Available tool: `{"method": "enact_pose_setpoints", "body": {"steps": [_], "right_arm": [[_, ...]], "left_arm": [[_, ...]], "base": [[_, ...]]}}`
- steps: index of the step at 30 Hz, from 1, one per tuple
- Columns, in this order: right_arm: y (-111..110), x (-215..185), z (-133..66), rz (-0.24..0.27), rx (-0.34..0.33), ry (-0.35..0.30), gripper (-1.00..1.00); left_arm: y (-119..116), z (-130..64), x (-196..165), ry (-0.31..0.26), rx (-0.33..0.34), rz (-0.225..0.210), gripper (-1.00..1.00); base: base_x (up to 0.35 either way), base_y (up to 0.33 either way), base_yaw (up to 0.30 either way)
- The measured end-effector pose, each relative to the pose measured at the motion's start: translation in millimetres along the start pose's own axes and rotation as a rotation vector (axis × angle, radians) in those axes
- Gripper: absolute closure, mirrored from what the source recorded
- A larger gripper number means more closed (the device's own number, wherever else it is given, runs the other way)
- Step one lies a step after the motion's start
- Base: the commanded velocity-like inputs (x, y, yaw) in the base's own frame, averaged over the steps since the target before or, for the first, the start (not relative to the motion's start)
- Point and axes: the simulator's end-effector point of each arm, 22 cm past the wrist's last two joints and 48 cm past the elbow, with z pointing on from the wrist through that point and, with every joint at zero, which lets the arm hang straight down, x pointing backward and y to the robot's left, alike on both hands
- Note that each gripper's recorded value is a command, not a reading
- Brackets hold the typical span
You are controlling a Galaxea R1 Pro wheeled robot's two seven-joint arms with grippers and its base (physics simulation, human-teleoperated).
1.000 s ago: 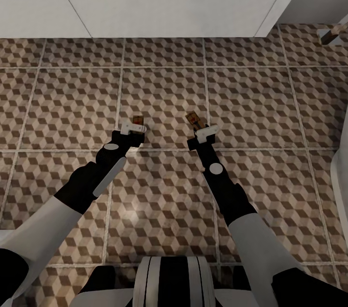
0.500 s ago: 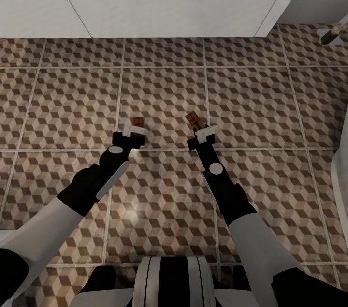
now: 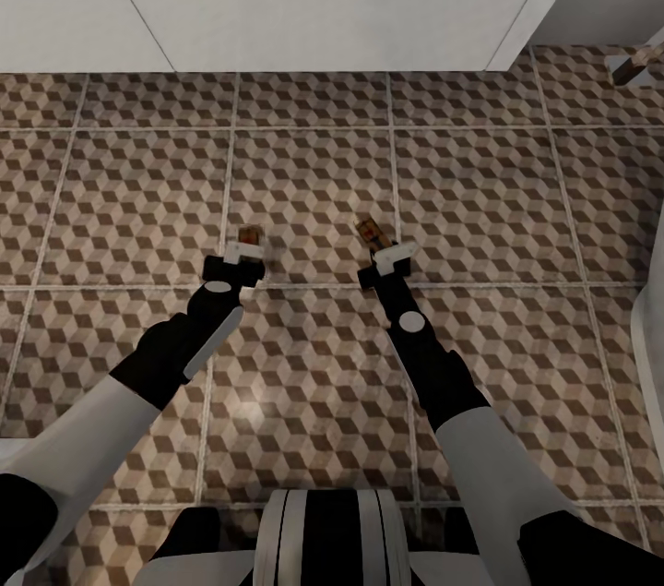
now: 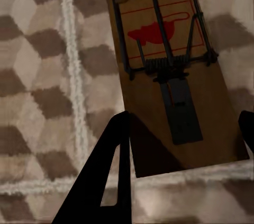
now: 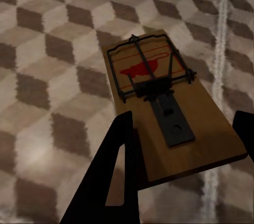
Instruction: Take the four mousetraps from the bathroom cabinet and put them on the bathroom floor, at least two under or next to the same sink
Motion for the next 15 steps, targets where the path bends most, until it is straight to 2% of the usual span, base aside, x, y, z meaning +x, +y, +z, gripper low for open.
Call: {"method": "enact_pose_setpoints", "body": {"steps": [4, 6, 9, 15], "right_arm": [[-1, 17, 0.0, -0.005, 0.000, 0.086, 1.00], [-2, 23, 0.7, -0.008, 0.001, 0.125, 1.00], [-5, 24, 2.4, -0.012, 0.004, 0.148, 1.00], [-13, 15, 11.2, -0.022, 0.015, 0.178, 1.00]], "left_arm": [[10, 9.7, 13, 0.043, 0.006, -0.043, 1.00], [7, 16.0, 24, 0.076, 0.051, -0.081, 1.00], [-1, 21.4, 36, 0.115, 0.093, -0.123, 1.00], [-5, 24.4, 42, 0.136, 0.112, -0.146, 1.00]], "base": [[0.000, 0.000, 0.000], [0.000, 0.000, 0.000], [0.000, 0.000, 0.000], [0.000, 0.000, 0.000]]}}
